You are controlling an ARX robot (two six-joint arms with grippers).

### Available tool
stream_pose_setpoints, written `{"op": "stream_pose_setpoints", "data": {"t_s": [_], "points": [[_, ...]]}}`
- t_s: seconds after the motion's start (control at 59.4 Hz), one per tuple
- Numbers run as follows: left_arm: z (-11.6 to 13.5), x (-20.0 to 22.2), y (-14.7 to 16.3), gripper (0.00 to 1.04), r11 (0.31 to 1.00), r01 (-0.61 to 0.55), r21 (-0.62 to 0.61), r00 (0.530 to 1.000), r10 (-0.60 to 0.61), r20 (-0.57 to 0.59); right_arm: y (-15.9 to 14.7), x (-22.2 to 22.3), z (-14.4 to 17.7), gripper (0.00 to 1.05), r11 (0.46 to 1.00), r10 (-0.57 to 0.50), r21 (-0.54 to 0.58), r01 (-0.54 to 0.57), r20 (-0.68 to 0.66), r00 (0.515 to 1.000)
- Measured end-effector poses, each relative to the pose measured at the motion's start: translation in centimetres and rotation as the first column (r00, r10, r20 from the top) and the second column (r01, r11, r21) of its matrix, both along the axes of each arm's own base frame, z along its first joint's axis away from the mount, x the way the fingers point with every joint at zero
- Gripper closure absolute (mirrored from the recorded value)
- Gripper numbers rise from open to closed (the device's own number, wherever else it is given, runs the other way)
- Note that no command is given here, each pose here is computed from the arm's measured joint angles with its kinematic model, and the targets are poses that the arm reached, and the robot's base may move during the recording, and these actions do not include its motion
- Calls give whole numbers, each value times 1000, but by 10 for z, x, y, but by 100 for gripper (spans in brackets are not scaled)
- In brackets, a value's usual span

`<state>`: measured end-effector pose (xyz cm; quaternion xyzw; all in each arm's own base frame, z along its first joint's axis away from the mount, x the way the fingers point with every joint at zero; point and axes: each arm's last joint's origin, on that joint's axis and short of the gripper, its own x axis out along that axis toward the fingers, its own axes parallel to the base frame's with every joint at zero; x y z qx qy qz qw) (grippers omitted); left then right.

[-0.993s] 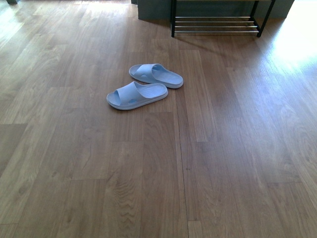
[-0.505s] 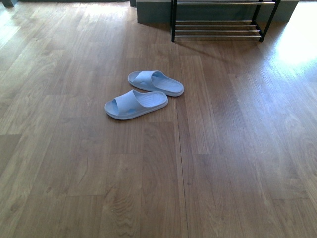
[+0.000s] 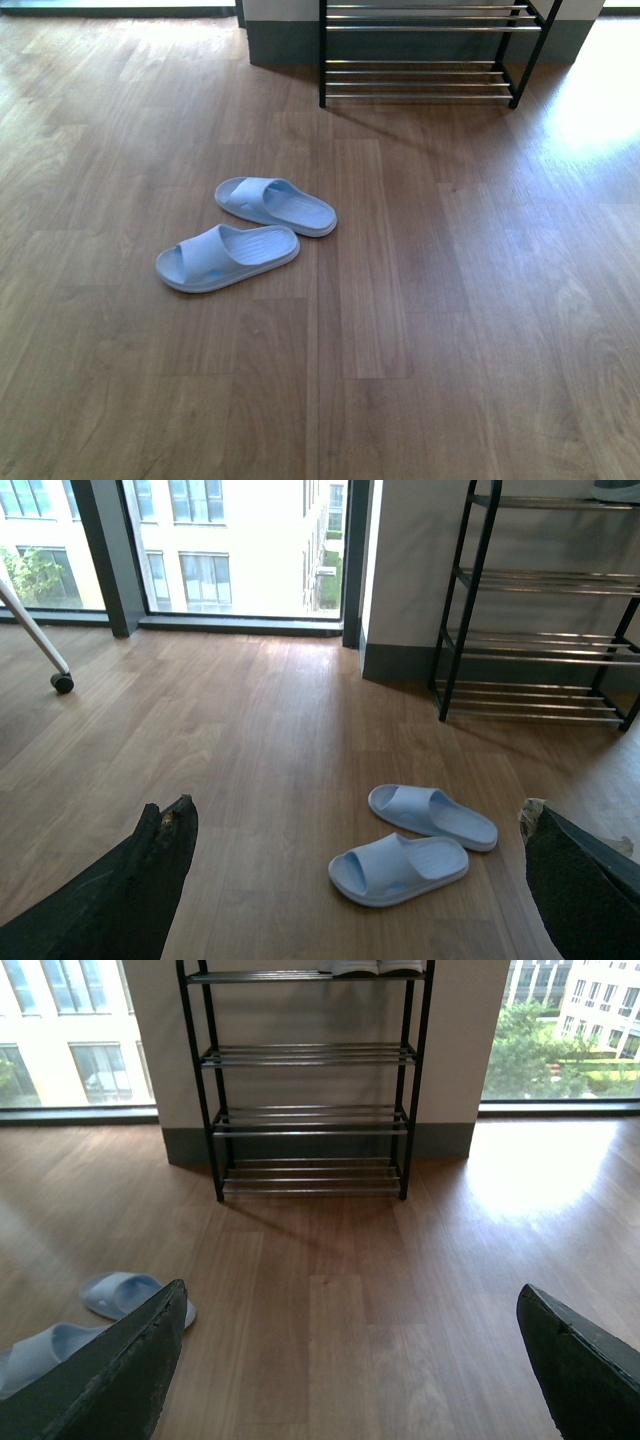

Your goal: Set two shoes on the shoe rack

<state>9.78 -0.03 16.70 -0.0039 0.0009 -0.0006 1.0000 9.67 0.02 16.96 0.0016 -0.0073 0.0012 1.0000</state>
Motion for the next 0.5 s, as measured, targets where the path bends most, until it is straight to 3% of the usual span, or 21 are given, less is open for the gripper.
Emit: {"op": "stream_pose_setpoints", "data": {"t_s": [0.505], "points": [[0,0,0,9,1000,2,0,1000,-2,0,0,0,0,9,1000,-3,0,3,0,1000]]}}
